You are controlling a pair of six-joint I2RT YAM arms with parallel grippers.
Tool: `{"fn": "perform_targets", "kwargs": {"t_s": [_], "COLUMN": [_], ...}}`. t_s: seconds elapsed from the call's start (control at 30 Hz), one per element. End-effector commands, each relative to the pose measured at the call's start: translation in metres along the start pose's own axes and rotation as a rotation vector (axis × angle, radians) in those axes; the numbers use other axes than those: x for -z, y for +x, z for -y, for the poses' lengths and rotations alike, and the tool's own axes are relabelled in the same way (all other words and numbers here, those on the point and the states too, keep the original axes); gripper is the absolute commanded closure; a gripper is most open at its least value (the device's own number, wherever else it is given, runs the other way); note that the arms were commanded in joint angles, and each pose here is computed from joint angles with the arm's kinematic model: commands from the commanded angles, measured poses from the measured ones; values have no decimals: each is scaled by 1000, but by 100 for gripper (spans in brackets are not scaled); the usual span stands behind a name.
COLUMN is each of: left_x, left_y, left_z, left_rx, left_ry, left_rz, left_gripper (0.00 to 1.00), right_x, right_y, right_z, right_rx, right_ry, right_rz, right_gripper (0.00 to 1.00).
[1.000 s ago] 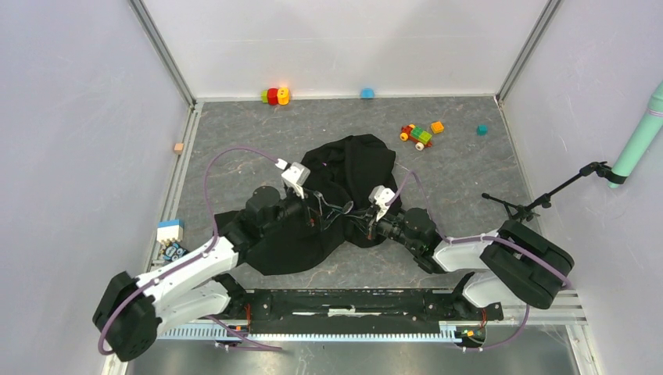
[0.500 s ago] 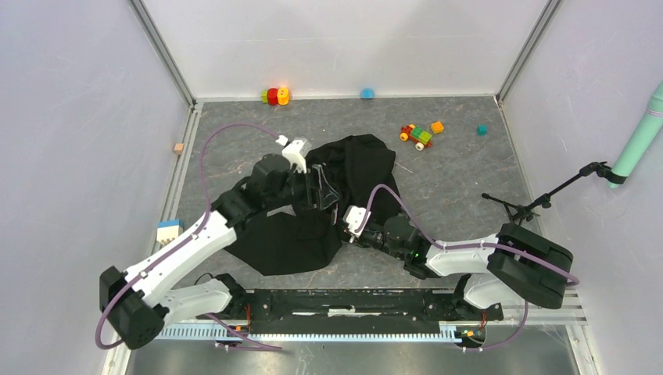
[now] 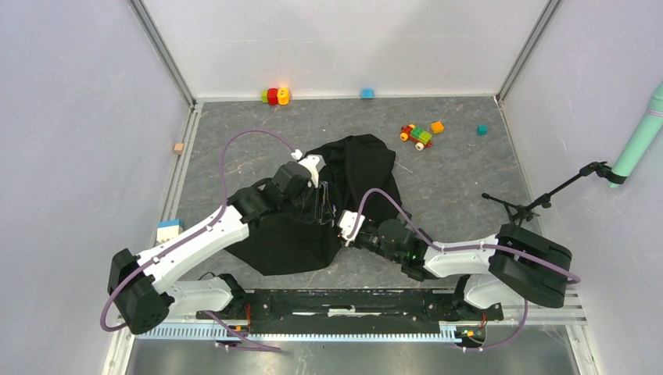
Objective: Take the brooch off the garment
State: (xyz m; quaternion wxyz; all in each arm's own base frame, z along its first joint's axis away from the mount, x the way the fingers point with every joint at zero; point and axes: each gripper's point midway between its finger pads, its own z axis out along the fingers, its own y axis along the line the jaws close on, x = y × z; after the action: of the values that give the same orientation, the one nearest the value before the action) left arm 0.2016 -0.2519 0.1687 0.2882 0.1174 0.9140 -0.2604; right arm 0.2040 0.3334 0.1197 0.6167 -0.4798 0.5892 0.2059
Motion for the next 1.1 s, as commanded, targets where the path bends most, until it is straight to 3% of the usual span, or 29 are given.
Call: {"fn": "perform_targets", "kwargs": {"t_s": [0.0,0.27,0.4,0.67,0.83,1.0,1.07], "left_x": [-2,-12,-16,-18,-21,-24,-23], "left_y": [-1,-5,-11,-18,-15,-6,-4], "left_z": [3,9,8,7,7,7,5], "left_rx": [19,16,16,14,13,15,16], "left_ry": [-19,-22,-39,-55,-53,-48,-52], "left_rz": [0,-5,15,39,21,-18,-25], "left_gripper": [51,47,56,56,68,62,64], "right_x": [-7,-6,-7,-8,-8,-9,-9], "right_y": [-22,-21,-18,-16,-15,-14,-12], "right_z": [9,7,6,4,4,4,4], "right_rx": [11,23,25,32,34,35,35], "right_ry": [36,34,34,28,26,27,30], "right_rz": [44,33,20,11,6,1,-4], "right_gripper": [100,100,100,100,100,100,100]}}
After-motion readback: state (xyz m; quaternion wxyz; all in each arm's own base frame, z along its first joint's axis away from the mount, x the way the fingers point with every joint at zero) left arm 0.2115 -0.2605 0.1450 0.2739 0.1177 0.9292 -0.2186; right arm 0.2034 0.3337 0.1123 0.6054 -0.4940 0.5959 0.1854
